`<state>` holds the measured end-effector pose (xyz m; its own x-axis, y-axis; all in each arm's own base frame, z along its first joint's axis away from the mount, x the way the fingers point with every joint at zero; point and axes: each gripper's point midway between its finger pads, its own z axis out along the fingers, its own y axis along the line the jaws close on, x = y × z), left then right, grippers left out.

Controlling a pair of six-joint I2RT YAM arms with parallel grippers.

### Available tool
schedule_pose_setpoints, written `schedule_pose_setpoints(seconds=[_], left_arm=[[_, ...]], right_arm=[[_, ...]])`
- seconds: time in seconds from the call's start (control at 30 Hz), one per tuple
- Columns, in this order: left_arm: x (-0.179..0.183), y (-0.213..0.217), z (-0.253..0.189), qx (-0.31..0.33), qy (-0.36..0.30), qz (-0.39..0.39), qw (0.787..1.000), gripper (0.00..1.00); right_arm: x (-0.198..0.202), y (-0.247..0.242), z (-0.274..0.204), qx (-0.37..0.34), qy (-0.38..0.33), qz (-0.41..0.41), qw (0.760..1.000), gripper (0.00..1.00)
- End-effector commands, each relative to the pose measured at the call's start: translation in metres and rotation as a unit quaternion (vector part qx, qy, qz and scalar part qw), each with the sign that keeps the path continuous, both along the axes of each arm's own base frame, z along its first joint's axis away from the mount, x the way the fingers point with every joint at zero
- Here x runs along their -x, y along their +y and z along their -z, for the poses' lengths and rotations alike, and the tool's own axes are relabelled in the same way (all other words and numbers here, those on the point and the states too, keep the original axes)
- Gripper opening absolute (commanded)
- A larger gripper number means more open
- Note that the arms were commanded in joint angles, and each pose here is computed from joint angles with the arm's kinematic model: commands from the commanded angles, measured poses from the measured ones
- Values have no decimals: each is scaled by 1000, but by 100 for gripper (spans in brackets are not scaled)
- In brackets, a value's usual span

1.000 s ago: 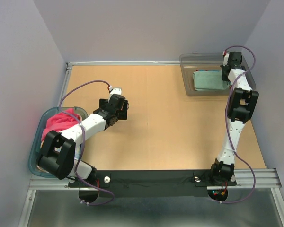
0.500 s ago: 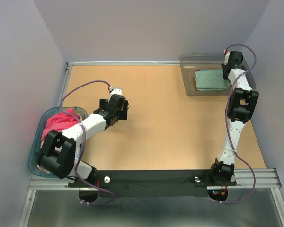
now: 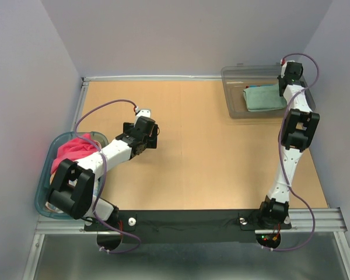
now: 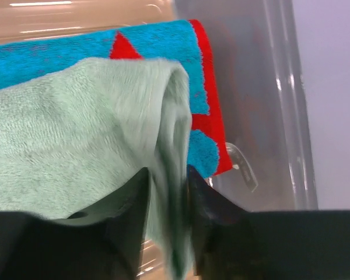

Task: Fold and stack the towels
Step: Neatly place the folded towel into the bin

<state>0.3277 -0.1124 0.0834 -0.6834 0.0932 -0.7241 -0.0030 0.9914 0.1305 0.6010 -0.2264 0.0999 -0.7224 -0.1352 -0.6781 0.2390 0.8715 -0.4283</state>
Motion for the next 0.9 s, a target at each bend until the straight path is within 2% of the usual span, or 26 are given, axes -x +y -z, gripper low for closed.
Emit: schedule_pose_setpoints(seconds=[0.0, 0.03, 0.13, 0.3, 0.43, 0.47, 0.5, 0.57, 0.6, 0.63, 0.67, 0.8, 0.83, 0.87], left_arm=[[-5, -1, -5, 1, -11, 1, 1000, 98], [-5, -1, -4, 1, -10, 1, 1000, 98], [-5, -1, -4, 1, -11, 1, 1000, 98], [-6, -1, -7, 1, -14, 1, 1000, 98], [-7, 0, -15, 7, -26, -4, 1000, 98], [-7, 0, -16, 8, -29, -6, 1000, 98], [-9, 1, -24, 13, -40, -8, 999, 98], [-10, 0, -32, 19, -53, -11, 998, 98], [-11, 1, -40, 28, -64, -16, 997, 98], [-12, 3, -47, 33, -74, -22, 996, 98], [-13, 5, -53, 37, -82, -30, 995, 99], [-12, 35, -91, 57, -121, -125, 983, 99], [-8, 53, -100, 50, -124, -171, 976, 99], [-5, 63, -104, 48, -126, -193, 972, 98]], right_arm=[[-13, -26, -25, 27, -53, 29, 998, 43], [-14, -29, -21, 30, -53, 32, 998, 55], [-11, -39, -19, 42, -57, 67, 995, 71], [-2, -48, -43, 43, -94, 126, 987, 80], [1, -28, -84, 1, -137, 100, 985, 81], [2, -16, -79, -19, -132, 80, 988, 82], [7, -6, -106, -28, -155, 72, 985, 84], [7, 23, -123, -52, -168, 37, 984, 86], [14, 38, -113, -70, -157, 30, 985, 87], [20, 60, -142, -77, -180, 11, 981, 91], [24, 76, -146, -93, -183, -5, 979, 93], [56, 150, -164, -170, -192, -65, 964, 97], [68, 168, -142, -206, -173, -65, 961, 99], [79, 202, -161, -228, -182, -106, 950, 100]])
